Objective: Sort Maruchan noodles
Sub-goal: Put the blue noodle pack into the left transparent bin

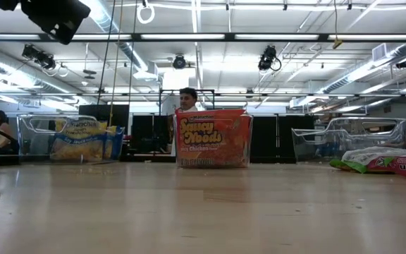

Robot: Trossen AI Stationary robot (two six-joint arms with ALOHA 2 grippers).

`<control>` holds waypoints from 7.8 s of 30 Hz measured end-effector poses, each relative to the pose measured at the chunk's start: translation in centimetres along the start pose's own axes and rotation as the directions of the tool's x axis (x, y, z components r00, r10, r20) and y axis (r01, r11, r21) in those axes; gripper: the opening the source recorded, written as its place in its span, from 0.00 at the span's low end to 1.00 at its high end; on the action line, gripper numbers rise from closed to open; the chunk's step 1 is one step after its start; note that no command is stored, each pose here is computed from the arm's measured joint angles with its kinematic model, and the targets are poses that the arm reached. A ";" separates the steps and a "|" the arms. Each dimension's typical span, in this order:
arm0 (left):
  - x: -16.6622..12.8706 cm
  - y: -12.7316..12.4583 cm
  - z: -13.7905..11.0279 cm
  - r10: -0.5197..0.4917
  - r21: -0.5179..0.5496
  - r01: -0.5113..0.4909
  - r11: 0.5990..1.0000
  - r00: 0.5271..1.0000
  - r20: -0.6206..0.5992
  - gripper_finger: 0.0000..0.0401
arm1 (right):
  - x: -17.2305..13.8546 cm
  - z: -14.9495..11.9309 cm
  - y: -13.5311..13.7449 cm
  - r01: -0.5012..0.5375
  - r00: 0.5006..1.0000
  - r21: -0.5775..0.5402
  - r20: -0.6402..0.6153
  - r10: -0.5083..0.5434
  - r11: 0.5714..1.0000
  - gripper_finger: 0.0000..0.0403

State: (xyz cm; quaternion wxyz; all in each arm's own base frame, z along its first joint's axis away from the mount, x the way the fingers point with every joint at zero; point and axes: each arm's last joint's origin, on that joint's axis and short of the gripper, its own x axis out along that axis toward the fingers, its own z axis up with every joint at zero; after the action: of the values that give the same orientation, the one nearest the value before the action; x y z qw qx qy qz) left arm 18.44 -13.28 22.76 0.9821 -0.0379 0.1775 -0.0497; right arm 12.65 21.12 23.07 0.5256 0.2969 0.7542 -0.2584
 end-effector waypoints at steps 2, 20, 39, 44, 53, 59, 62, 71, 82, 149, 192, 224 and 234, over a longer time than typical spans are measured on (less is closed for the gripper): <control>0.2 -0.2 -0.1 -0.003 -0.012 0.003 1.000 1.000 -0.001 0.35 | 0.8 -0.3 -0.6 0.039 0.999 -0.004 0.003 -0.039 0.999 0.68; 0.4 -0.4 0.6 -0.002 -0.006 0.002 1.000 0.997 0.078 0.35 | 3.8 2.0 2.0 -0.302 0.941 -0.122 0.120 0.316 0.946 0.48; 1.1 -0.3 1.3 0.012 0.073 -0.023 0.997 0.988 0.153 0.35 | 4.0 9.1 6.5 -0.139 0.941 -0.411 0.228 0.249 0.901 0.04; 3.6 -0.1 0.1 0.066 0.073 -0.077 0.994 0.989 0.134 0.36 | -0.2 14.0 8.0 -0.100 0.801 -0.496 0.474 0.365 0.862 0.06; 9.2 -0.2 -2.1 0.168 0.153 -0.180 0.972 0.982 0.087 0.48 | -3.3 20.8 7.2 -0.090 0.676 -0.575 0.565 0.474 0.813 0.04; 13.4 0.4 -1.3 0.261 0.284 -0.272 0.919 0.962 0.079 0.59 | -3.6 21.9 6.7 -0.121 0.697 -0.630 0.497 0.517 0.767 0.04; 15.4 0.9 -0.9 0.219 0.347 -0.226 0.910 0.974 0.059 0.64 | -3.6 21.9 6.7 -0.133 0.702 -0.642 0.477 0.529 0.755 0.04; 19.1 3.3 -1.9 0.143 0.359 -0.126 0.925 0.989 -0.021 0.57 | -3.7 21.3 7.3 -0.125 0.694 -0.718 0.430 0.578 0.685 0.08; 19.3 4.1 -2.3 0.146 0.295 -0.116 0.948 0.986 -0.083 0.09 | -5.3 19.2 6.7 -0.077 0.689 -0.755 0.431 0.582 0.651 0.25; 14.8 5.4 -0.2 0.130 -0.365 -0.266 0.892 0.925 -0.358 0.03 | -2.1 18.7 9.9 0.224 0.581 -0.659 0.682 0.445 0.718 0.46; 10.9 3.2 4.1 0.173 0.090 -0.160 0.983 0.971 -0.166 0.41 | -2.8 20.0 8.3 0.118 0.666 -0.647 0.615 0.423 0.754 0.03; 14.0 4.7 0.4 0.143 0.001 -0.151 0.989 0.930 -0.338 0.33 | -2.7 20.1 8.0 0.110 0.693 -0.652 0.592 0.412 0.750 0.02; 13.1 4.3 0.7 0.142 0.002 -0.152 0.988 0.923 -0.359 0.03 | -2.5 20.0 7.7 0.115 0.717 -0.640 0.583 0.383 0.759 0.02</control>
State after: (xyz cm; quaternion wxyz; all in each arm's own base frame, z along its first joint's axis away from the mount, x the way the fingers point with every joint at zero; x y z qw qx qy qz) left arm 31.28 -10.47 18.53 0.9338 -0.0275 0.3561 0.0202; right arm 31.67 11.94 18.53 0.8515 0.0418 0.5214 -0.0366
